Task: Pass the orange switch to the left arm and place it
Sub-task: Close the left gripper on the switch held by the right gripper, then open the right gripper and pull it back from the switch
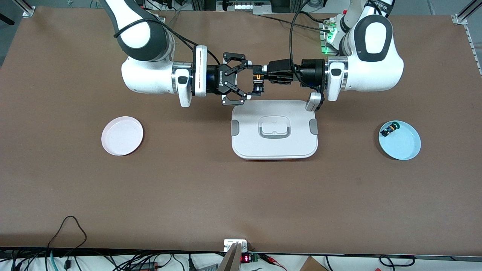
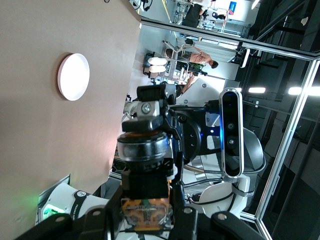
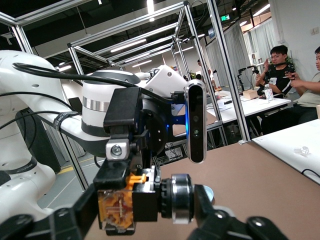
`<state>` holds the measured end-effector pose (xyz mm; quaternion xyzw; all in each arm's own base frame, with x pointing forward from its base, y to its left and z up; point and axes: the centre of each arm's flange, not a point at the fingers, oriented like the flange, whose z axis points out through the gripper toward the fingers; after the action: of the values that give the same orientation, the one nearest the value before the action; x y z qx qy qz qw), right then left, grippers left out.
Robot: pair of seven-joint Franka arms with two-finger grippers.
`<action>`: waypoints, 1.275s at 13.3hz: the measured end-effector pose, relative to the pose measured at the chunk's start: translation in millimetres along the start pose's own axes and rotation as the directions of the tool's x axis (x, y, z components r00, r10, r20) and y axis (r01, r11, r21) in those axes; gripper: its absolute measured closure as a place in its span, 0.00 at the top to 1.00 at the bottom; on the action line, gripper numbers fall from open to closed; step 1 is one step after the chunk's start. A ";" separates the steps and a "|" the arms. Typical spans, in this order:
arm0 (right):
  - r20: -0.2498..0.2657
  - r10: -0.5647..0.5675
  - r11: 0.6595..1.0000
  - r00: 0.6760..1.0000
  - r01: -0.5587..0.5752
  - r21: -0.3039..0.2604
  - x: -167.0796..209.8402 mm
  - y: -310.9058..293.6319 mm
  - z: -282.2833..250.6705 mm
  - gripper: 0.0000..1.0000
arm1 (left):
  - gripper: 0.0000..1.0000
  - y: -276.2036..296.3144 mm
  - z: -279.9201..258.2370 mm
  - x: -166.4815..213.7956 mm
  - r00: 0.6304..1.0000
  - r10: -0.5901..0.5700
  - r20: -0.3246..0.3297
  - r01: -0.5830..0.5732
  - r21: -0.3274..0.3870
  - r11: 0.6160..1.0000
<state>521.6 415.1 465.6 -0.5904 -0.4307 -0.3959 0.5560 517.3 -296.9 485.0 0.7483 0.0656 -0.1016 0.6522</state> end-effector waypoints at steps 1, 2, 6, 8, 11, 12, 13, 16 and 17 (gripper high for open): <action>0.000 0.004 1.000 1.000 -0.004 0.002 1.2 -1.9 1.2 0.99 | 0.41 0.0 -0.1 0.1 1.000 0.000 0.000 0.000 0.000 1.000; -0.001 0.006 1.000 1.000 -0.006 0.002 2.9 -3.8 2.1 1.00 | 0.41 0.0 -0.1 0.1 1.000 0.000 0.000 0.000 0.000 1.000; -0.001 0.004 1.000 1.000 -0.004 -0.015 7.5 -4.8 -0.4 1.00 | 0.41 0.0 -0.3 0.2 1.000 0.001 -0.001 -0.001 0.000 1.000; 0.000 0.004 0.999 1.000 -0.004 -0.036 9.4 -2.2 -6.5 1.00 | 0.41 -0.1 -1.6 0.8 1.000 0.005 -0.003 -0.005 0.000 1.000; 0.015 0.014 0.997 1.000 -0.012 -0.078 2.9 9.1 -30.8 1.00 | 0.41 -5.3 -5.1 1.3 0.998 0.053 0.013 -0.054 0.080 0.995; 0.035 0.007 0.995 0.999 -0.003 -0.095 0.6 15.1 -43.8 1.00 | 0.41 -7.0 -7.7 1.9 0.997 0.073 0.021 -0.075 0.120 0.990; 0.059 -0.003 0.994 0.998 0.010 -0.112 -1.3 20.6 -57.6 1.00 | 0.41 -8.5 -10.6 2.7 0.995 0.093 0.030 -0.096 0.161 0.982; 0.122 -0.001 0.985 0.992 0.022 -0.169 -14.5 35.2 -102.2 1.00 | 0.41 -20.0 -40.2 12.2 0.986 0.157 0.063 -0.169 0.337 0.926; 0.128 0.023 0.982 0.991 0.002 -0.191 -21.2 40.5 -116.2 1.00 | 0.41 -22.2 -57.7 16.4 0.980 0.176 0.093 -0.199 0.382 0.902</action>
<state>554.7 297.3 440.8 -0.6678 -0.4229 -0.3931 0.4698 531.9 -237.3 467.2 0.8627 -0.0467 -0.0705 0.4986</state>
